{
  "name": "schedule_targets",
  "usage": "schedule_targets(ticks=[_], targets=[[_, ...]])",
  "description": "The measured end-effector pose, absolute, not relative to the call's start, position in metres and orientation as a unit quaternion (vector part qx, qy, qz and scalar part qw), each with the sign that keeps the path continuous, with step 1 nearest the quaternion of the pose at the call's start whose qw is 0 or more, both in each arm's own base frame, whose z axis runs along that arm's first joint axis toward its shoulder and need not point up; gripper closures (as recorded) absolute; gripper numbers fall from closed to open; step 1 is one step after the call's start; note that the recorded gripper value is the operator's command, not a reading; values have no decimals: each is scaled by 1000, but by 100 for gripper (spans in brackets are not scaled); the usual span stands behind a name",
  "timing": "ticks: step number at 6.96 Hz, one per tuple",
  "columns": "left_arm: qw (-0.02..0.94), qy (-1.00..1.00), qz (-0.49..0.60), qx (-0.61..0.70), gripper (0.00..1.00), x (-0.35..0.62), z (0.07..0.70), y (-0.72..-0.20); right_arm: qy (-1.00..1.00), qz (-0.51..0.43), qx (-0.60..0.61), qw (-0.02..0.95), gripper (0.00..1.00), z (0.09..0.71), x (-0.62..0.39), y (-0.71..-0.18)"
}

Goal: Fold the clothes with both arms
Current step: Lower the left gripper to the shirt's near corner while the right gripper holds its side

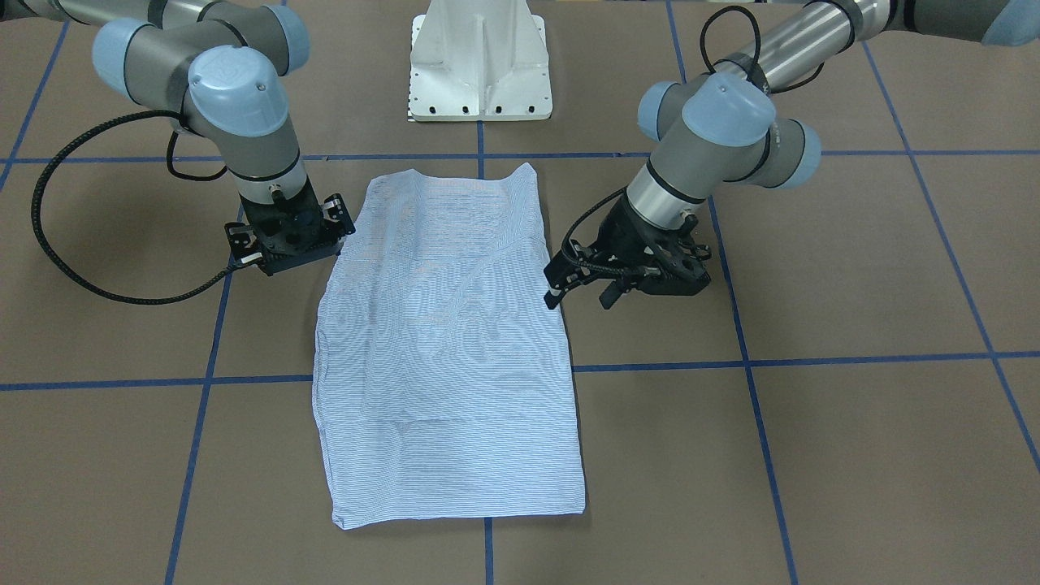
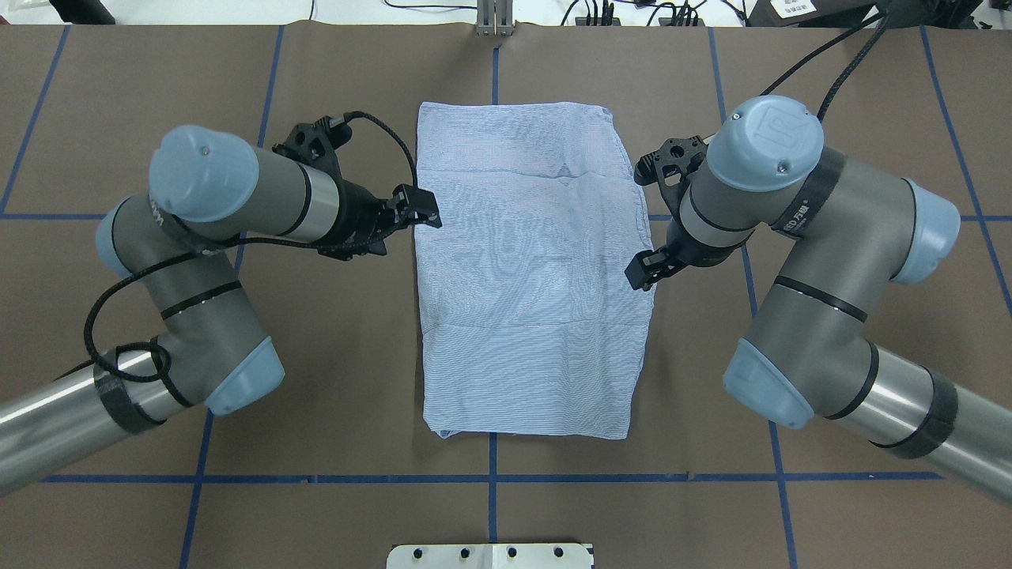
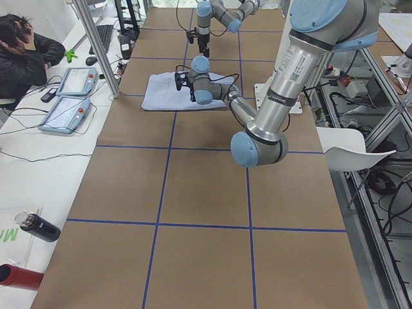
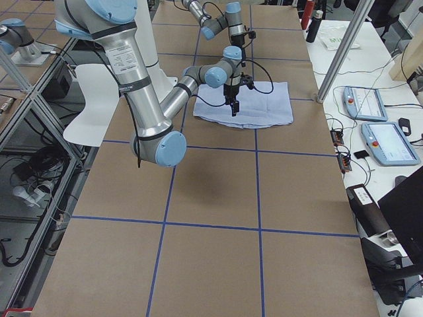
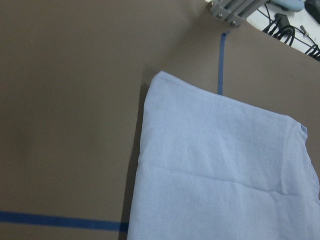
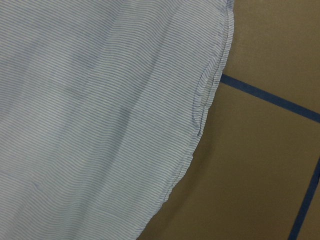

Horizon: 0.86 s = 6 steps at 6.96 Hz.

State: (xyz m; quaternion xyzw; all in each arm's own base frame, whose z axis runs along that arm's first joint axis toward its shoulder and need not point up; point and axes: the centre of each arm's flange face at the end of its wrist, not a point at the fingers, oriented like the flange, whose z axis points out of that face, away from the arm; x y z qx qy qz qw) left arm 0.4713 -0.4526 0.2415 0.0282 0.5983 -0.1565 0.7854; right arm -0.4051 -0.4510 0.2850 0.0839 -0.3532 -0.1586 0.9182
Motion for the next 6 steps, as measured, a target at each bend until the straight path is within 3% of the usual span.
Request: schedule_targets(ticks=[2, 4, 6], targets=[[797, 580, -170, 7, 11, 503, 232, -366, -380, -141, 72, 911, 0, 271, -395, -440], [819, 545, -179, 9, 18, 536, 235, -314, -391, -130, 60, 909, 0, 267, -395, -436], [839, 512, -184, 15, 41, 551, 227, -301, -397, -127, 52, 908, 0, 266, -395, -434]])
